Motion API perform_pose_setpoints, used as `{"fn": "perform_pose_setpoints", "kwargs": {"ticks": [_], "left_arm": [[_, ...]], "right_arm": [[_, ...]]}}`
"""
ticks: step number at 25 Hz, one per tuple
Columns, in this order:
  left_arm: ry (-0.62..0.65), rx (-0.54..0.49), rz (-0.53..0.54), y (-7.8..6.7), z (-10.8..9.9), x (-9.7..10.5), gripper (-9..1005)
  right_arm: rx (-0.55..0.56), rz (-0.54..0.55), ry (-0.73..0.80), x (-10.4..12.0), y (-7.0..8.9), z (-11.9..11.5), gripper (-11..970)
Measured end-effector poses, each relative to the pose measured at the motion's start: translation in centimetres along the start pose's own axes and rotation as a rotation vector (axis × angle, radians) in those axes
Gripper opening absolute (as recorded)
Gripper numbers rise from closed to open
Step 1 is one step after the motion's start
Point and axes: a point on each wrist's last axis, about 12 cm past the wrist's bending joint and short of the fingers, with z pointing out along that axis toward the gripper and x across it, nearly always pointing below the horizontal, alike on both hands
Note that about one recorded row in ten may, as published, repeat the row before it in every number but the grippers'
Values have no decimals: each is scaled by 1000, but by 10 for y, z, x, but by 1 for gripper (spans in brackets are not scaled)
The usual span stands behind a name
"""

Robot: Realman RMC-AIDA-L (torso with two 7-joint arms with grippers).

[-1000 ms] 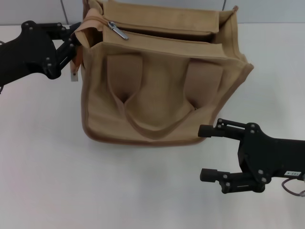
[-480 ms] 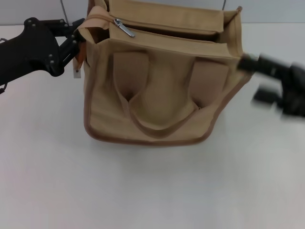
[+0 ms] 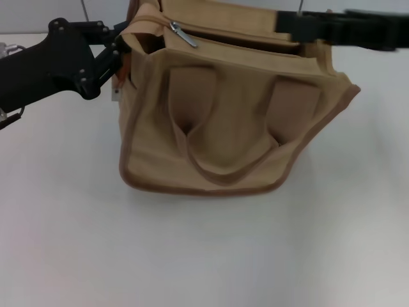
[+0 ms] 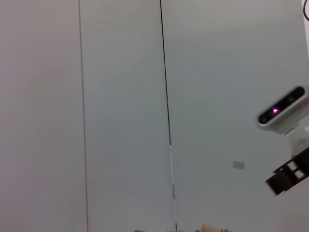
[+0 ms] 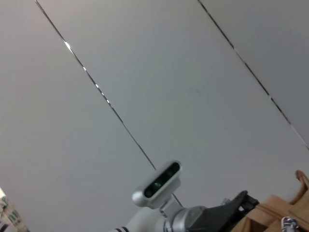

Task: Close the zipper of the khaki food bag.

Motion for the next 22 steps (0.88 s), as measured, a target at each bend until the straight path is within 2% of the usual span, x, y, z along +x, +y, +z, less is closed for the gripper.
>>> {"fn": "perform_pose_setpoints", "kwargs": {"ticks": [3, 6, 8, 11, 22], "left_arm": [[-18, 13, -1, -1, 2, -2, 87], [-26, 14, -13, -3, 2, 0, 86], [-28, 13, -17, -3, 3, 1, 86], [-29, 13, -16, -3, 3, 1, 86], [-31, 18, -16, -3, 5, 1, 86]], "right_arm": [[39, 83, 71, -25, -9, 28, 830], [52, 108, 103, -34, -12, 42, 802], [66, 131, 118, -37, -14, 48, 783], [84, 158, 128, -39, -16, 53, 568], [176, 234, 195, -40, -26, 66, 439]]}}
